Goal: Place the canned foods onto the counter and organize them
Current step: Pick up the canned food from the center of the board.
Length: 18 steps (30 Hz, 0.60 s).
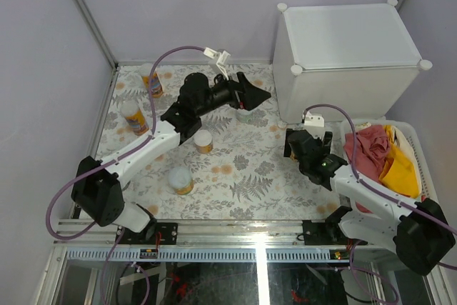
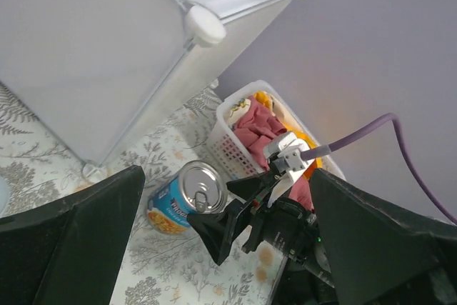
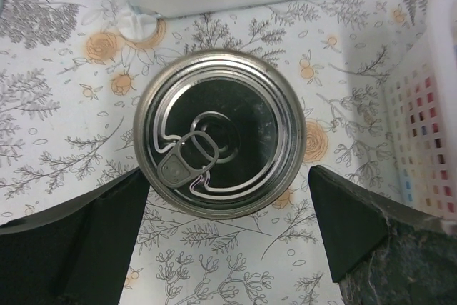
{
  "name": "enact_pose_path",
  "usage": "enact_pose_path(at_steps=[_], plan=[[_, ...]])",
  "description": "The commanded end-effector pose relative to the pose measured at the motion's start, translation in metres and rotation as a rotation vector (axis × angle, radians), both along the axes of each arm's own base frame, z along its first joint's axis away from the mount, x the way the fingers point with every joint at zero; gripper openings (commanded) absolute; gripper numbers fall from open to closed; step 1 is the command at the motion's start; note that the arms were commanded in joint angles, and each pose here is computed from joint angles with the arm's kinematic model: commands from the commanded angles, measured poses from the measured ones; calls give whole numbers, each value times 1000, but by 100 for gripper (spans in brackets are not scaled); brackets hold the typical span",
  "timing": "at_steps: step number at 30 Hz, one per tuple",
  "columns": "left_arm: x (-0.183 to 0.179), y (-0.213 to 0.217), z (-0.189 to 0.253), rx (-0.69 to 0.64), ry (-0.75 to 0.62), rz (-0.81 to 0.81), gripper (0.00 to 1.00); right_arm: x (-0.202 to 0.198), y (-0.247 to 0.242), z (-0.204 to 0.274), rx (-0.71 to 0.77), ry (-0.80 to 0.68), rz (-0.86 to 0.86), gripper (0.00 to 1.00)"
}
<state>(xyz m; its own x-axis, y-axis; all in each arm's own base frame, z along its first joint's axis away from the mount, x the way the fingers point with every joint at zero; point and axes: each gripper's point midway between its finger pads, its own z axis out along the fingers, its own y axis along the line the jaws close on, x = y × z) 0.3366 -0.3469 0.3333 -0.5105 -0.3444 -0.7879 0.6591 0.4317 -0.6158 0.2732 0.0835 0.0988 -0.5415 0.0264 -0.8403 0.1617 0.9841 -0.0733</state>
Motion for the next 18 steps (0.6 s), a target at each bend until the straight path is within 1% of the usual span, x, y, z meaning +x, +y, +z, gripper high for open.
enact_pose_path(at_steps=[1, 5, 9, 12, 18], plan=[[-5, -5, 50, -99, -81, -32, 100, 17, 2, 63, 5, -126, 20, 99], [9, 23, 52, -90, -44, 155, 100, 22, 11, 89, -5, -149, 72, 99], [14, 49, 49, -96, 8, 302, 100, 26, 32, 107, -31, -168, 134, 99], [17, 74, 47, -99, 49, 435, 100, 29, 61, 108, -30, -158, 213, 100], [15, 114, 50, -81, 76, 614, 99, 42, 117, 96, 28, -140, 332, 100]])
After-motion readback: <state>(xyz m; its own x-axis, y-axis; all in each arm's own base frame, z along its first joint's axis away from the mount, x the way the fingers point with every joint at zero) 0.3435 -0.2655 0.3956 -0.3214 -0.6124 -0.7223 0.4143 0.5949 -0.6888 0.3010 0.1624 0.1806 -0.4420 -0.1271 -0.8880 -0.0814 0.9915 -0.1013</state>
